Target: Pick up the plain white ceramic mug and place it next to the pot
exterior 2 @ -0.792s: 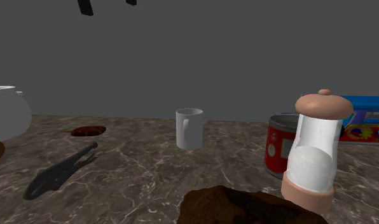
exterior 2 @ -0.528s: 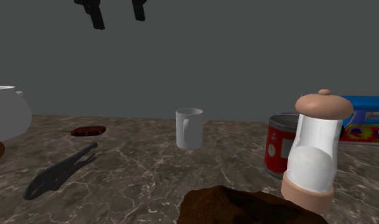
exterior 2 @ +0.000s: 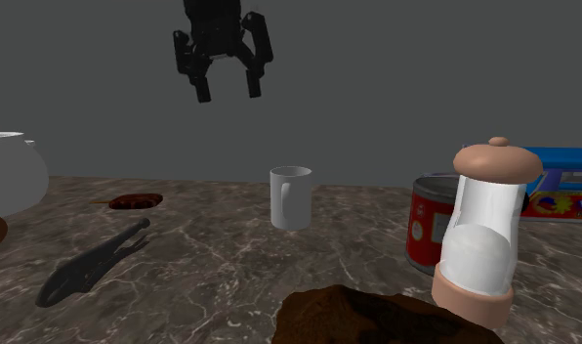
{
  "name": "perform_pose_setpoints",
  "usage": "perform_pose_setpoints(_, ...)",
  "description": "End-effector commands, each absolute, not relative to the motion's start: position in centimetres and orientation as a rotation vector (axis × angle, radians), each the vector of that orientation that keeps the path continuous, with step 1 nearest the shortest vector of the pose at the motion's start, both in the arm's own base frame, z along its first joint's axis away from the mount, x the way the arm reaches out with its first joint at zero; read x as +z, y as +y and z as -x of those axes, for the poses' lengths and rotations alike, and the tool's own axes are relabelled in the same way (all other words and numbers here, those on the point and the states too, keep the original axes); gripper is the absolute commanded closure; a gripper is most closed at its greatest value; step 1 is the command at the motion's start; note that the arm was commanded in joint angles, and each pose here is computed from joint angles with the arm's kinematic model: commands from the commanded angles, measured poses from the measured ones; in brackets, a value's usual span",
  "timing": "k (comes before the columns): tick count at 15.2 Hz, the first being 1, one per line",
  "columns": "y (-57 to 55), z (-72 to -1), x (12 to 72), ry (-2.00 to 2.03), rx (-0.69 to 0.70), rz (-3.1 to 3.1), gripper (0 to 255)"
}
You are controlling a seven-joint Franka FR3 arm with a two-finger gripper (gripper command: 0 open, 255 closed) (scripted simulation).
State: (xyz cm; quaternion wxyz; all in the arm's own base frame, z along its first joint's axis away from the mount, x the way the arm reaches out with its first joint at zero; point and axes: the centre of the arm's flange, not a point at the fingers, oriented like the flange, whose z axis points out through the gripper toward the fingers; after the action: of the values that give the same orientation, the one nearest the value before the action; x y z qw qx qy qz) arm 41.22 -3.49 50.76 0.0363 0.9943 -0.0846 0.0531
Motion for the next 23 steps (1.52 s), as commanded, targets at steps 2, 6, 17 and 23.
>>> perform_pose_setpoints(2, -4.7, -44.0, 47.7, -0.324, 0.158, -3.055, 0)
perform_pose_setpoints(6, -6.3, -47.4, 43.9, -0.407, 0.149, -3.056, 0)
perform_pose_setpoints(17, -8.2, -50.9, 36.6, -0.486, 0.140, -3.055, 0)
perform_pose_setpoints(23, -8.3, -50.9, 36.3, -0.486, 0.140, -3.055, 0)
